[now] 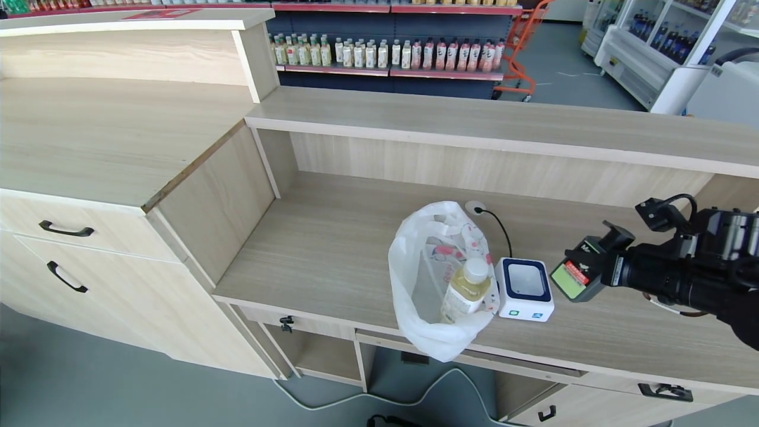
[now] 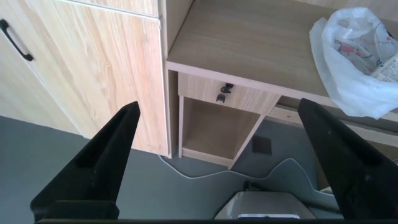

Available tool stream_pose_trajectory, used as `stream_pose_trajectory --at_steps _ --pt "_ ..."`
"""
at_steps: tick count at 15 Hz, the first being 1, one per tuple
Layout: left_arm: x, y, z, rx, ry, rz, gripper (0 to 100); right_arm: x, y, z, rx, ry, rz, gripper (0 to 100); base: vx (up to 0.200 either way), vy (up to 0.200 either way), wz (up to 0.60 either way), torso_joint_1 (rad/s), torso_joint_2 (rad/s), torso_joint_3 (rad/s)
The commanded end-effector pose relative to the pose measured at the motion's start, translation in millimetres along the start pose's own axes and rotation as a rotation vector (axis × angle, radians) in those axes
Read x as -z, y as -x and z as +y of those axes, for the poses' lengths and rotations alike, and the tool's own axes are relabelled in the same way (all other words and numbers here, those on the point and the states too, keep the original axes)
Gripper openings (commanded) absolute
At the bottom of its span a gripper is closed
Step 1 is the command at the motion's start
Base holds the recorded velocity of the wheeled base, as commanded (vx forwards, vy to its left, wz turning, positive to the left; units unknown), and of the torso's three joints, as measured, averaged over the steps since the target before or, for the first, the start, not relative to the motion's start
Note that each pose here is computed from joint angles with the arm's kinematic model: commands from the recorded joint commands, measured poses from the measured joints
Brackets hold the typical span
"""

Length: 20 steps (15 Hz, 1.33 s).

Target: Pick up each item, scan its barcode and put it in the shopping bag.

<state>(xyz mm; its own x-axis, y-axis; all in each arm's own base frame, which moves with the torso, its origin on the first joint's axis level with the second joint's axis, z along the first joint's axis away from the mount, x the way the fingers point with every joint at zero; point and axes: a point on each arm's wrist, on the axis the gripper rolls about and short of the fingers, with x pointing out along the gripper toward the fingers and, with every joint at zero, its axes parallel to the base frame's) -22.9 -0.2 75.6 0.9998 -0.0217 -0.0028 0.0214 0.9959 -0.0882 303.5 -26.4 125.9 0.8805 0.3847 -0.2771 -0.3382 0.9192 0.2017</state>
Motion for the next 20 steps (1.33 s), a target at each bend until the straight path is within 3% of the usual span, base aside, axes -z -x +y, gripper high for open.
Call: stream_pose_trajectory --at_steps 1,20 --pt "0.1 0.0 0.0 0.000 0.001 0.000 100 11.1 -10.2 -4.6 -0.004 -0.010 0.032 0 0.000 0.000 0.00 0.000 0.00 0.000" --pt "0.1 0.0 0.0 0.000 0.001 0.000 100 11.1 -71.3 7.3 -0.128 0.038 0.014 0 0.000 0.000 0.00 0.000 0.00 0.000"
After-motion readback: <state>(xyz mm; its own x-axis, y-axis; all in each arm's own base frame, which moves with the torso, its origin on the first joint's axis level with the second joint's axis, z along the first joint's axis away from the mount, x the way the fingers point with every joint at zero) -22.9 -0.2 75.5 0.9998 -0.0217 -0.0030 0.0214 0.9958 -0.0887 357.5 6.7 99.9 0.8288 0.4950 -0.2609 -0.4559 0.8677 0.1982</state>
